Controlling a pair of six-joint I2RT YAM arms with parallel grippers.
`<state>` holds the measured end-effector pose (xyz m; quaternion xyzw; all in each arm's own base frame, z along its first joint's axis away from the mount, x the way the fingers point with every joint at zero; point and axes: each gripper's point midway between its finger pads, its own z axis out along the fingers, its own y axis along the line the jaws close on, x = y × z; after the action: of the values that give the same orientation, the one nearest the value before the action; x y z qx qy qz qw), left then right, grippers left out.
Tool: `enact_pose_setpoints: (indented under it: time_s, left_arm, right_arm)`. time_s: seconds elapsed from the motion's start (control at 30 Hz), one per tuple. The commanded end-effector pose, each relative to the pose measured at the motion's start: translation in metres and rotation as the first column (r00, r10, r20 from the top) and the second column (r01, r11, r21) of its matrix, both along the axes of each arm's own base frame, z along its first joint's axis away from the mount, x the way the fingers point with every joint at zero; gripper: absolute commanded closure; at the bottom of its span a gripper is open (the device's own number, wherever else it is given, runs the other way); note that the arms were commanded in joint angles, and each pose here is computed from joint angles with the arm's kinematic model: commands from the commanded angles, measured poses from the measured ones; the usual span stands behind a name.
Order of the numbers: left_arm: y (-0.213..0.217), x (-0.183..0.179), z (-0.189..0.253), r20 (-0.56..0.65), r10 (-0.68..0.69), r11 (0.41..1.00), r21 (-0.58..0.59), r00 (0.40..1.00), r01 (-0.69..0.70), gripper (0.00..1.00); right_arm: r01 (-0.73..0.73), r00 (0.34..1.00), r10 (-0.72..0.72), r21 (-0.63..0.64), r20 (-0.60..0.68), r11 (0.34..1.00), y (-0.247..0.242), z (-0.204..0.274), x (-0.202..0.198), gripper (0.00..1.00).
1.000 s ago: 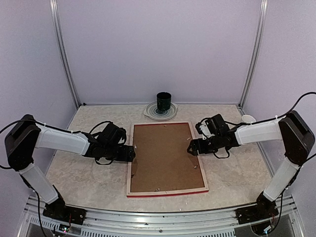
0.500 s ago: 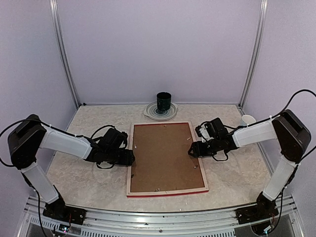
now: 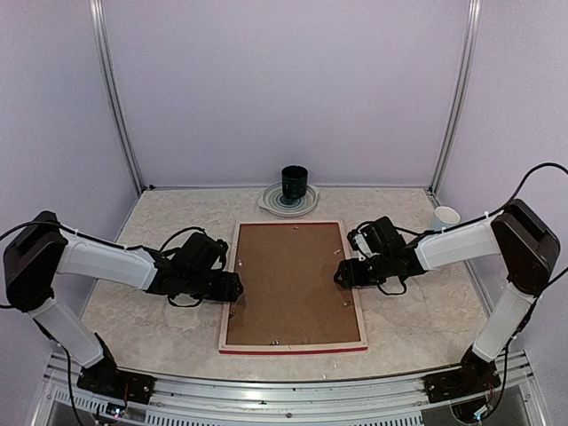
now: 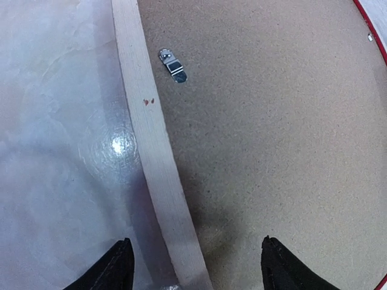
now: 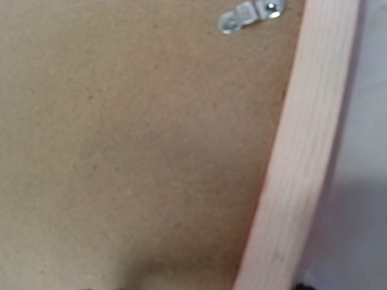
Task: Put the photo into the frame
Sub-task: Adjust the photo frame at the center of the board, then press the fastener onto the backboard.
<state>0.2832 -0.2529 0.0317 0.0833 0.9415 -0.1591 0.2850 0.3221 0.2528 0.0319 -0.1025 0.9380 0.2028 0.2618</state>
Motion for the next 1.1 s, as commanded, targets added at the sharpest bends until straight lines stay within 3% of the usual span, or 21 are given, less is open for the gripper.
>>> enact_pose_setpoints:
  time_s: [0.0,0.2,0.5,1.07]
  left_arm:
    - [0.003,-0.001,0.028,0.018,0.007,1.0,0.007,1.0,-0.007,0.26]
    - [0.005,-0.016,0.046,-0.015,-0.052,0.998,0.021,0.999,0.052,0.22]
    - [0.011,-0.046,0.032,-0.125,-0.12,0.984,0.115,0.985,0.135,0.24]
    - [0.002,-0.063,0.007,-0.222,-0.174,0.951,0.214,0.959,0.222,0.3]
  right_arm:
    - [0.01,0.999,-0.014,-0.103,-0.041,0.995,-0.014,-0.009,-0.007,0.27]
    - [-0.063,0.998,0.06,-0.106,-0.031,0.992,-0.008,0.001,-0.008,0.26]
    - [-0.106,0.994,0.107,-0.109,0.001,0.988,-0.01,0.006,-0.013,0.27]
    - [-0.045,0.998,0.053,-0.165,0.039,0.985,-0.028,-0.004,-0.01,0.29]
